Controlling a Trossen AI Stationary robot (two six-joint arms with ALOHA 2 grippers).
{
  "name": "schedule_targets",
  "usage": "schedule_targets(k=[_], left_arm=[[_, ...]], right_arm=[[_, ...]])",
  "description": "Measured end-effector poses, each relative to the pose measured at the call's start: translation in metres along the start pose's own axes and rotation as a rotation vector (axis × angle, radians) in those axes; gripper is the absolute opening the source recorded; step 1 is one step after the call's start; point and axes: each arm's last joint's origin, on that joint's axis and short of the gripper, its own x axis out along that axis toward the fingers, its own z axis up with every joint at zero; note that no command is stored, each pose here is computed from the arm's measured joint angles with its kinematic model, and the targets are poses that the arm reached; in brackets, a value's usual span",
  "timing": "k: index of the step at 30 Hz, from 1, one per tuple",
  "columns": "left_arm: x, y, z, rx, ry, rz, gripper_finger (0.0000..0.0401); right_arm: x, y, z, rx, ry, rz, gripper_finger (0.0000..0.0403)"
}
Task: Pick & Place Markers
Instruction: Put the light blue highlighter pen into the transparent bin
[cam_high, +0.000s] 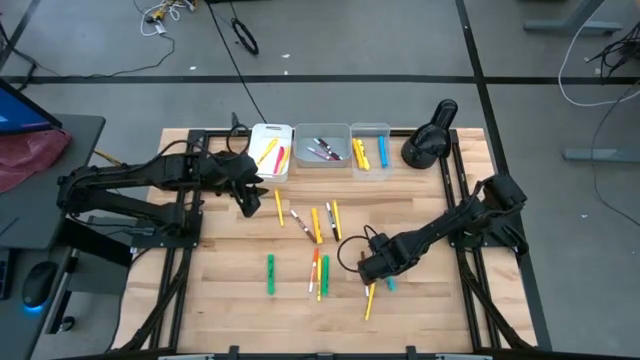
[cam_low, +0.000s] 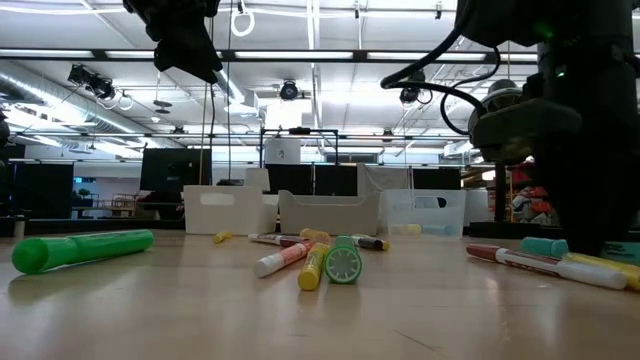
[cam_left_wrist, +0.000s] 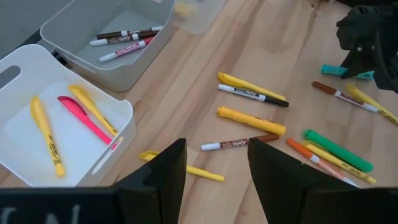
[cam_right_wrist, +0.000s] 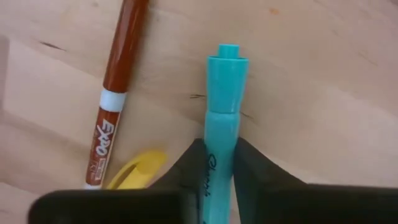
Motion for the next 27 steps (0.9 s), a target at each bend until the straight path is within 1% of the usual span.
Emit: schedule_targets(k=[2, 4, 7, 10, 15, 18, 20, 23, 27], left_arm=[[0.000, 0.000, 0.000, 0.000, 0.000, 0.000, 0.0177], [0.000, 0.000, 0.000, 0.000, 0.000, 0.000, 0.0177], [0.000, 0.000, 0.000, -0.001, -0.005, -0.002, 0.0177], [0.000, -0.001, 0.001, -0.004, -0.015, -0.005, 0.0177], [0.000, -0.002, 0.007, -0.023, -0.077, -0.010, 0.0177], [0.001, -0.003, 0.012, -0.035, -0.134, 0.014, 0.0177], [0.000, -0.002, 0.015, -0.044, -0.171, 0.043, 0.0177], [-0.001, -0.001, 0.020, -0.062, -0.235, 0.095, 0.0177], [-0.003, 0.000, 0.027, -0.094, -0.324, 0.148, 0.0177]], right_arm=[[-0.010, -0.005, 0.007, 0.021, -0.009, -0.003, 0.0044], [-0.028, -0.003, 0.018, 0.043, -0.030, 0.058, 0.0044], [-0.058, 0.001, 0.041, 0.044, -0.110, 0.133, 0.0044], [-0.091, 0.007, 0.081, 0.024, -0.246, 0.221, 0.0044], [-0.142, 0.006, 0.162, -0.028, -0.467, 0.287, 0.0044], [-0.164, -0.013, 0.211, -0.024, -0.562, 0.270, 0.0044], [-0.170, -0.031, 0.241, -0.015, -0.603, 0.224, 0.0043], [-0.164, -0.062, 0.277, -0.005, -0.611, 0.133, 0.0043], [-0.145, -0.094, 0.310, -0.003, -0.568, 0.034, 0.0043]])
